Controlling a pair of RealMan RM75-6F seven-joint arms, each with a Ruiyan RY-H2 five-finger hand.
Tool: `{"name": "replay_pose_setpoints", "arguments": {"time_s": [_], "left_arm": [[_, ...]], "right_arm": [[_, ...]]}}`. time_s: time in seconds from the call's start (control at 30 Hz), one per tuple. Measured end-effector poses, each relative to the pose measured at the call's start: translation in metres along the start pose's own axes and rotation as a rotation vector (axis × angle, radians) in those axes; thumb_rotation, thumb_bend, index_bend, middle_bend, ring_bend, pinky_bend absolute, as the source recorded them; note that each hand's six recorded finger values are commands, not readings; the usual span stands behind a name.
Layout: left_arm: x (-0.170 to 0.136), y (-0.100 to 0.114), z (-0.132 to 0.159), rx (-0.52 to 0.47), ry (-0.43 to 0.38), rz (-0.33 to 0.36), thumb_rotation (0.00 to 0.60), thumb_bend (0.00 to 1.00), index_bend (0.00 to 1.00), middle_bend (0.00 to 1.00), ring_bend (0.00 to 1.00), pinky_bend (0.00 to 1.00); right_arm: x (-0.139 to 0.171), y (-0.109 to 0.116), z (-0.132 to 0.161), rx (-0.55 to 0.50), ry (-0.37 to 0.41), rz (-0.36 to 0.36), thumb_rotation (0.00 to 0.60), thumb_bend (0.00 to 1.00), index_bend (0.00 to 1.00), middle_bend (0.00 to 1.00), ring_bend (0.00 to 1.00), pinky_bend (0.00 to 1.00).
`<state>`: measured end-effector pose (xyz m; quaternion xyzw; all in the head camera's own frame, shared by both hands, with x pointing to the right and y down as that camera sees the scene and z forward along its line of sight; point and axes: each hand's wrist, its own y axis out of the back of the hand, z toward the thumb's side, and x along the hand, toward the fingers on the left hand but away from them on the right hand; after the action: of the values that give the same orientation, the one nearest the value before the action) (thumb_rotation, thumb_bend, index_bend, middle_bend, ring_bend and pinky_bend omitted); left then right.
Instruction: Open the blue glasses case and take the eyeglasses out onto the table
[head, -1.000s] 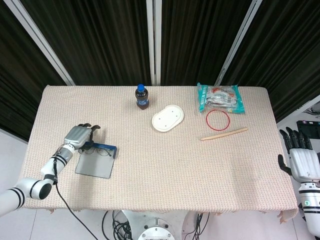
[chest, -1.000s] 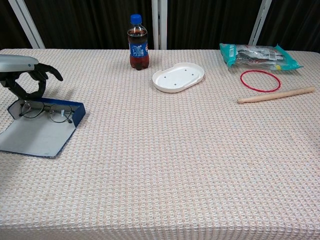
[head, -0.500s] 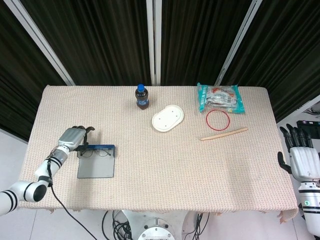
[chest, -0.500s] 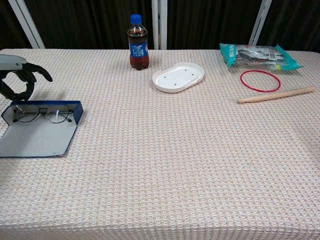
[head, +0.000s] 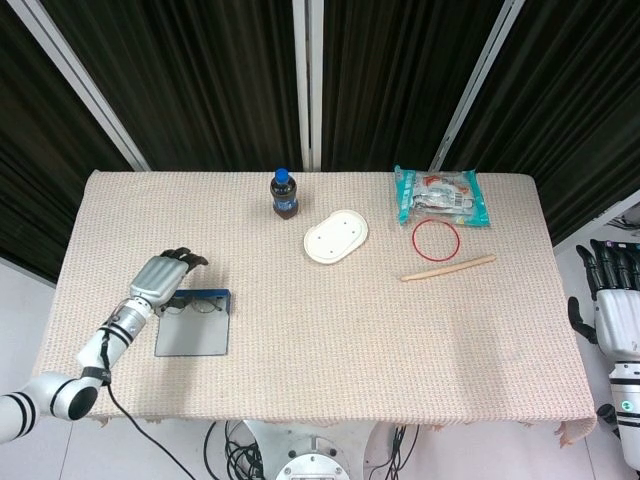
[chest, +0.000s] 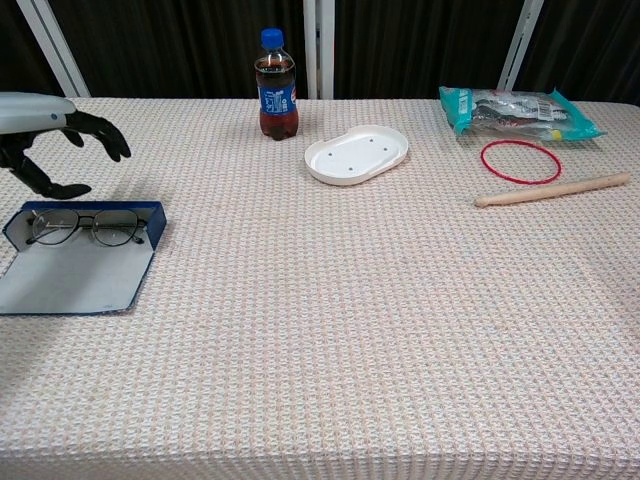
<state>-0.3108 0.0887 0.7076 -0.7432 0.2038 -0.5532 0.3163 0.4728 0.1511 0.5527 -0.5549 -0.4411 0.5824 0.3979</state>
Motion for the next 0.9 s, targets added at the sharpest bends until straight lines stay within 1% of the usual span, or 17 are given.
{"name": "replay_pose_setpoints", "arguments": {"time_s": [0.1,0.23,0.53,0.9], "left_arm": [[0.001,-0.007,0.002,0.010,0.004,-0.018,0.600,0.37,0.27,0.19,0.08,0.20],[0.002,-0.012,-0.001,-0.007,0.025,-0.041,0.600,0.37,0.32,0.19,0.08,0.20],[0.007,-0.019,-0.008,-0.022,0.056,-0.061,0.600,0.38,0.34,0.20,0.08,0.20],[0.011,-0.024,-0.009,-0.019,0.064,-0.075,0.600,0.38,0.36,0.21,0.08,0.20]], "right_arm": [[0.001,0.004,-0.002,0.000,-0.005,-0.009,0.600,0.47,0.00,0.00,0.00,0.00],[0.002,0.005,-0.005,-0.002,-0.012,-0.010,0.600,0.47,0.00,0.00,0.00,0.00],[0.002,0.000,-0.007,-0.004,-0.018,0.004,0.600,0.47,0.00,0.00,0.00,0.00],[0.002,-0.006,-0.008,-0.001,-0.018,0.020,0.600,0.47,0.00,0.00,0.00,0.00]]}}
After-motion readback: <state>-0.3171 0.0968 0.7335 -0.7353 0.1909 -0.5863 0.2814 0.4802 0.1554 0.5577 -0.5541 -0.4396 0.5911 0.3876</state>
